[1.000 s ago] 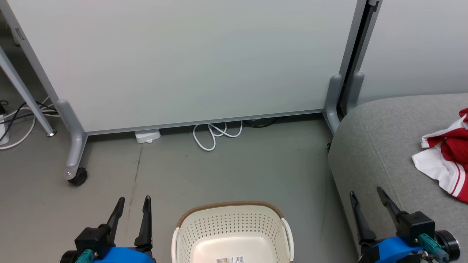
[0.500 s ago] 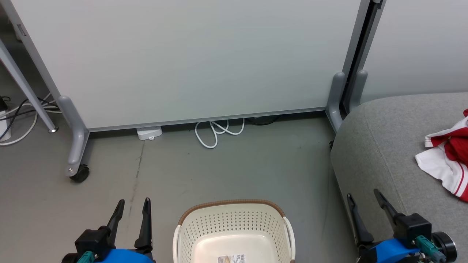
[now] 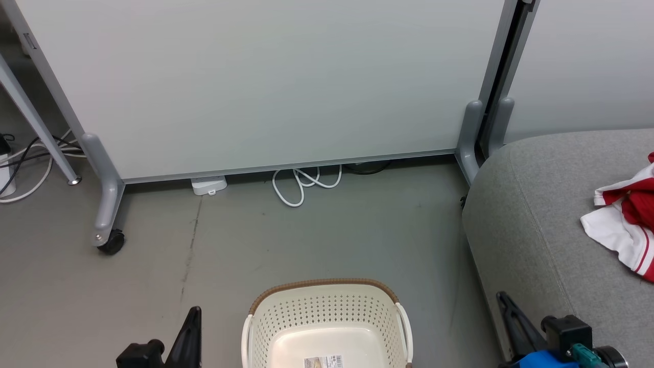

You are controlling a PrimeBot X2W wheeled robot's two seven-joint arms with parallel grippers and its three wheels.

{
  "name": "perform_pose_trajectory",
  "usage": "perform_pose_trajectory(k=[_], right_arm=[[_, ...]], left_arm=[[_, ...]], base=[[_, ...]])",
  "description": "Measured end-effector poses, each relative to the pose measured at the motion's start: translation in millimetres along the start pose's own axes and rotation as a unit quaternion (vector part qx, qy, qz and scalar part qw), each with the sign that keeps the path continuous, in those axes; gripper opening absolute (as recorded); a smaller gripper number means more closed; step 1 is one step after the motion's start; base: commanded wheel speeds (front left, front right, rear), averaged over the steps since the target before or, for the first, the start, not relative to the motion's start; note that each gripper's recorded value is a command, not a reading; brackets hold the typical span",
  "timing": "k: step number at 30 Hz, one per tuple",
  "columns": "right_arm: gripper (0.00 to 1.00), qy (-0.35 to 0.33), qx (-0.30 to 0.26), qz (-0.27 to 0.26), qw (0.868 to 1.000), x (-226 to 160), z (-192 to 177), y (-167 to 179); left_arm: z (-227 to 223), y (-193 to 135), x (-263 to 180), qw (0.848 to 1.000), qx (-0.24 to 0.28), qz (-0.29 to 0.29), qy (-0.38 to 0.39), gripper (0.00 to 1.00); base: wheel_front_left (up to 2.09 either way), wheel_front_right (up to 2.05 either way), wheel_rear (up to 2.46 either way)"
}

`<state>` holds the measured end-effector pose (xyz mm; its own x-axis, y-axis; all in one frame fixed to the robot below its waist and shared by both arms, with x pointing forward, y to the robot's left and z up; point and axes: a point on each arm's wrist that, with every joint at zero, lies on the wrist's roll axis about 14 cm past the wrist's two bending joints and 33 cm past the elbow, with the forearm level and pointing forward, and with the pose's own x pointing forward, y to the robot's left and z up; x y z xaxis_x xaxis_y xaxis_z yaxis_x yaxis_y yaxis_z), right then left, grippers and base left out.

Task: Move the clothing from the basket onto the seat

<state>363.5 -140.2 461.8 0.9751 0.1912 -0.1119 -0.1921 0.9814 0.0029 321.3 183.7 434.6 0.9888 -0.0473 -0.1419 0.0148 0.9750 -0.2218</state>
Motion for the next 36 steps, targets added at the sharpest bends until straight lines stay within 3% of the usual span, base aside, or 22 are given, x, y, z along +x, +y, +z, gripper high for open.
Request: perform_pose_trajectory(k=[5,17,36], right_arm=[[0.0,0.031,0.007,-0.002,0.999,-7.2,-20.2,0.1],[0.0,0.032,0.127,-0.035,0.991,-8.1,-20.5,-11.8],[0.0,0.01,0.291,-0.062,0.955,-3.6,-9.2,-25.4]], left_arm=[[-23.8,2.1,-11.2,0.999,-0.01,0.009,0.035,0.0],[-18.6,11.0,-6.7,0.993,-0.111,0.039,0.033,0.0],[1.7,15.9,7.9,0.966,-0.251,0.055,0.009,0.0]], base=[[0.0,0.0,0.0],[0.0,0.0,0.0],[0.0,0.0,0.0]])
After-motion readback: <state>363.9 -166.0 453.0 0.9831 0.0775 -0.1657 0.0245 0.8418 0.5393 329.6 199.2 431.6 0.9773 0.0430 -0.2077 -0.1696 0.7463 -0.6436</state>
